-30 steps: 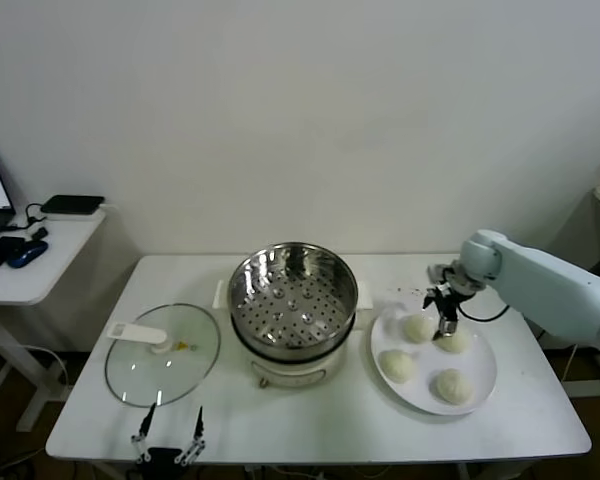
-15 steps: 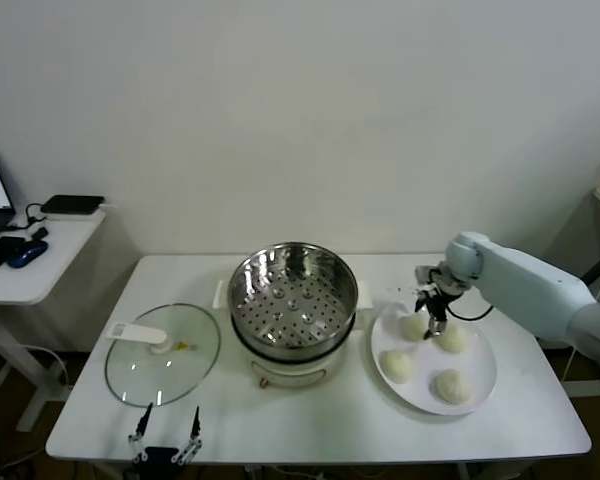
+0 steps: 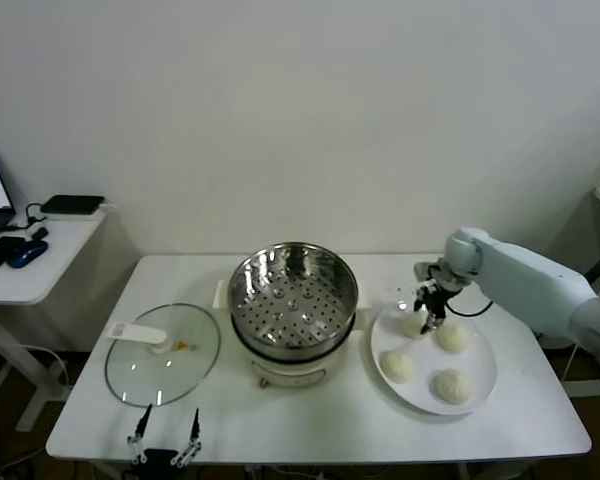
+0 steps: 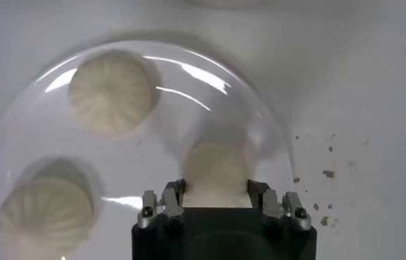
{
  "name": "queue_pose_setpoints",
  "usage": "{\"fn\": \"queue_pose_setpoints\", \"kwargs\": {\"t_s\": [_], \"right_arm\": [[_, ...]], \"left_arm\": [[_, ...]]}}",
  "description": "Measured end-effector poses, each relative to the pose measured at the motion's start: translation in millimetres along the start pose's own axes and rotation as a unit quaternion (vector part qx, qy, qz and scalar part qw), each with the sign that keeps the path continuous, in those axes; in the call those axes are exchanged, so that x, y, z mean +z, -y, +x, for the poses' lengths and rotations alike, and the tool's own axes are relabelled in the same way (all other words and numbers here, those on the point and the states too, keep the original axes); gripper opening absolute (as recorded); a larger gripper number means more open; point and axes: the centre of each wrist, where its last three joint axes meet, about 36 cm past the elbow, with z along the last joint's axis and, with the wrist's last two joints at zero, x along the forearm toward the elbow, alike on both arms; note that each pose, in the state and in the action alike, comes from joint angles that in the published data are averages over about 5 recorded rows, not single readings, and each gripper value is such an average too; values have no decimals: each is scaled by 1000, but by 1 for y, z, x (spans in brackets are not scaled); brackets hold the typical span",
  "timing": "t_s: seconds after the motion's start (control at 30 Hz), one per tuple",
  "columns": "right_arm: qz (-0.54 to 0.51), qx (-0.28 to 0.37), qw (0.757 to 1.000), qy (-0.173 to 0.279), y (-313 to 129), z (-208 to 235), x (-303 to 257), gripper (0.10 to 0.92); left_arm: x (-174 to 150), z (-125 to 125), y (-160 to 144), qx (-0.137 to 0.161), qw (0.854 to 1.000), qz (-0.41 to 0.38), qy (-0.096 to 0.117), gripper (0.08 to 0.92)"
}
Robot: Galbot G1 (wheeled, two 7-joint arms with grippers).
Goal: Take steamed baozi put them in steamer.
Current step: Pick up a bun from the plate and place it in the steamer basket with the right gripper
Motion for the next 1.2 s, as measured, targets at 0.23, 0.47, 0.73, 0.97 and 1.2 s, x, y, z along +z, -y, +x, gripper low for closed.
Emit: {"fn": "queue_pose_setpoints", "kwargs": {"t_s": [0.23,0.47,0.73,0.97,1.2], "right_arm": [[82,19,996,35,20,66,-23,618],[189,46,979,64,37,132,-63,633],[327,65,940,71,59,178,-138,636],[429,53,899,62,78,181,-206,644],[494,30,867,56,90,156,-251,652]], "left_arm": [[0,1,1,6,1000,-4,1,823],[-1,-1,5,11,1000,-3,4,823],[-2,-6,6,11,1000,-3,10,823],[-3,-7,3,8,1000,-4,13,823],[-4,-8,3,7,1000,-4,18,823]]}}
